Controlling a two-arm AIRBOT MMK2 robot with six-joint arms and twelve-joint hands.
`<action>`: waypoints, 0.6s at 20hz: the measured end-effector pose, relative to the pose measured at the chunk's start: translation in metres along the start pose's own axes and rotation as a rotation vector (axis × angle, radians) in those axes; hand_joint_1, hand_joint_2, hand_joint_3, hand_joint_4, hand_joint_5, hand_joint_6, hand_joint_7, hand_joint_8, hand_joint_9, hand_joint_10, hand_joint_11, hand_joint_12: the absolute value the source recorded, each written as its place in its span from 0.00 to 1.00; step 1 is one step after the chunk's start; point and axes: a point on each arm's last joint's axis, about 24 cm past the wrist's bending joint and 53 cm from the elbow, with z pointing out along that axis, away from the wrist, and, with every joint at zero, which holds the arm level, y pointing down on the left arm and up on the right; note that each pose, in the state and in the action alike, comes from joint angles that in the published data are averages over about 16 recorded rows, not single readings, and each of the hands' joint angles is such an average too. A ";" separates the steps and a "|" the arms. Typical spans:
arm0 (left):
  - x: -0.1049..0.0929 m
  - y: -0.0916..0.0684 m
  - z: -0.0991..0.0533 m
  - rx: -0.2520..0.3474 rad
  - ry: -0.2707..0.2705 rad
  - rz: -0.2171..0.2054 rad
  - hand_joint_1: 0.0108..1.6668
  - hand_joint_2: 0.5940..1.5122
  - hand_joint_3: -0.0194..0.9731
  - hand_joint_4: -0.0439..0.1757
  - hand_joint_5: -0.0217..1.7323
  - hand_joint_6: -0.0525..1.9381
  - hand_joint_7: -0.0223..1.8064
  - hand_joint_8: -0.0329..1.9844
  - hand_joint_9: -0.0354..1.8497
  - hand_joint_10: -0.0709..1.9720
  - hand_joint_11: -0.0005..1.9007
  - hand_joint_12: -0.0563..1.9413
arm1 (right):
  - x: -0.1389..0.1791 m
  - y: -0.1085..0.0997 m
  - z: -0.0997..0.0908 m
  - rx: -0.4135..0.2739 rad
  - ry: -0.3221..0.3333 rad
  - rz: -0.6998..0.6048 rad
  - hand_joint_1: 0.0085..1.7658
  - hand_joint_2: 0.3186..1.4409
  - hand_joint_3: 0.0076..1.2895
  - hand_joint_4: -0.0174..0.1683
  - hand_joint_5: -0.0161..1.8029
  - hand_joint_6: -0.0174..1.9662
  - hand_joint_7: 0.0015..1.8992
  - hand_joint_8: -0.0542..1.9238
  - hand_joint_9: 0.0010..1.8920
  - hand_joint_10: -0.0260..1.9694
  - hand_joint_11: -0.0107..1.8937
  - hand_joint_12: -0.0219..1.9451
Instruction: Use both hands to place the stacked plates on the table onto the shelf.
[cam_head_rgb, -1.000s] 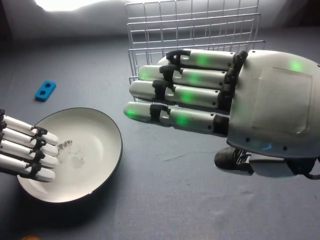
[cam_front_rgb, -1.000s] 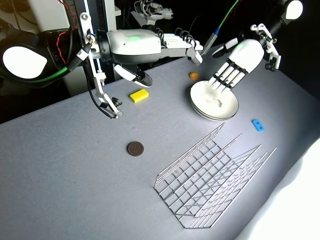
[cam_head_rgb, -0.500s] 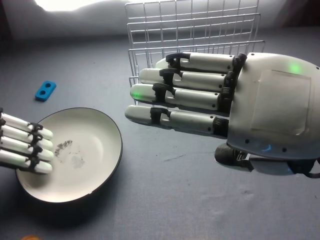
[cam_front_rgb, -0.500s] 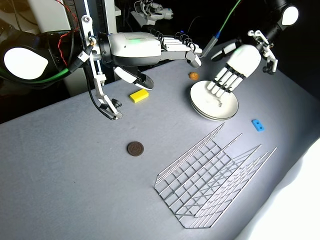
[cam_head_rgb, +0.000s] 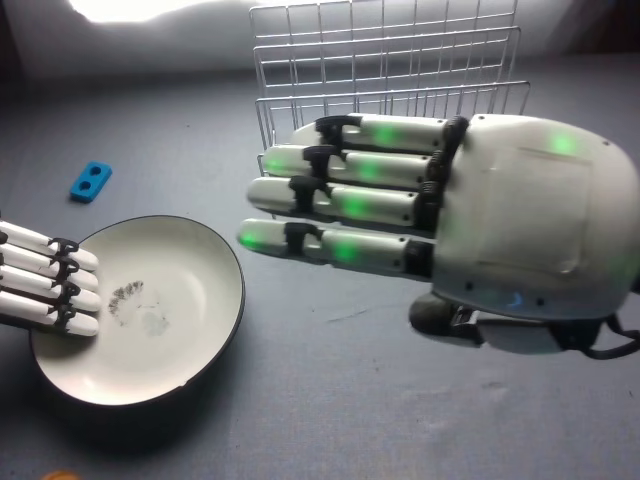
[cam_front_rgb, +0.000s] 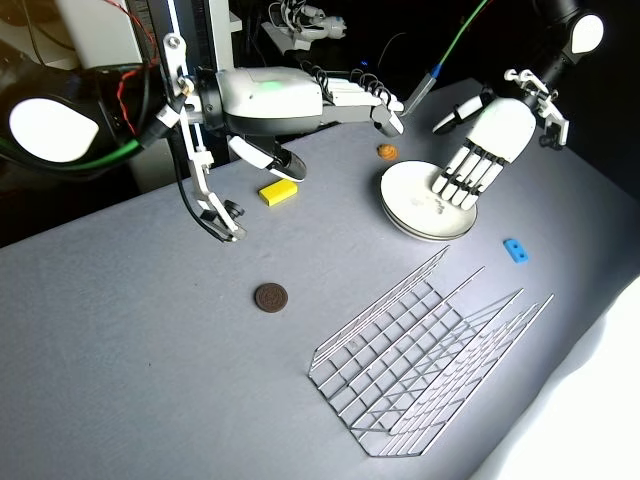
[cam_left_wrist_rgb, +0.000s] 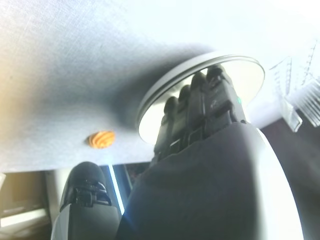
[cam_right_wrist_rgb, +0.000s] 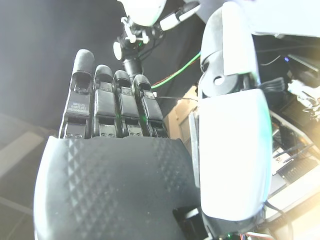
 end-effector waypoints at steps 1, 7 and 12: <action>0.001 0.000 0.000 -0.001 0.002 -0.002 0.00 0.56 0.03 0.19 0.02 0.02 0.02 0.01 0.03 0.04 0.01 0.02 | 0.002 0.000 0.002 -0.003 0.001 0.002 0.63 0.59 0.01 0.11 0.04 0.02 0.02 0.03 0.04 0.01 0.02 0.33; 0.003 -0.007 0.011 0.014 0.003 -0.010 0.00 0.57 0.03 0.18 0.02 0.02 0.01 0.01 0.03 0.04 0.01 0.02 | 0.011 0.000 0.017 -0.014 0.011 0.014 0.61 0.61 0.01 0.11 0.03 0.02 0.02 0.03 0.04 0.01 0.02 0.29; -0.002 -0.022 0.028 0.042 -0.011 -0.015 0.00 0.57 0.03 0.18 0.01 0.02 0.01 0.01 0.03 0.04 0.01 0.03 | 0.018 0.000 0.026 -0.021 0.019 0.021 0.58 0.65 0.01 0.11 0.03 0.02 0.02 0.03 0.04 0.01 0.02 0.28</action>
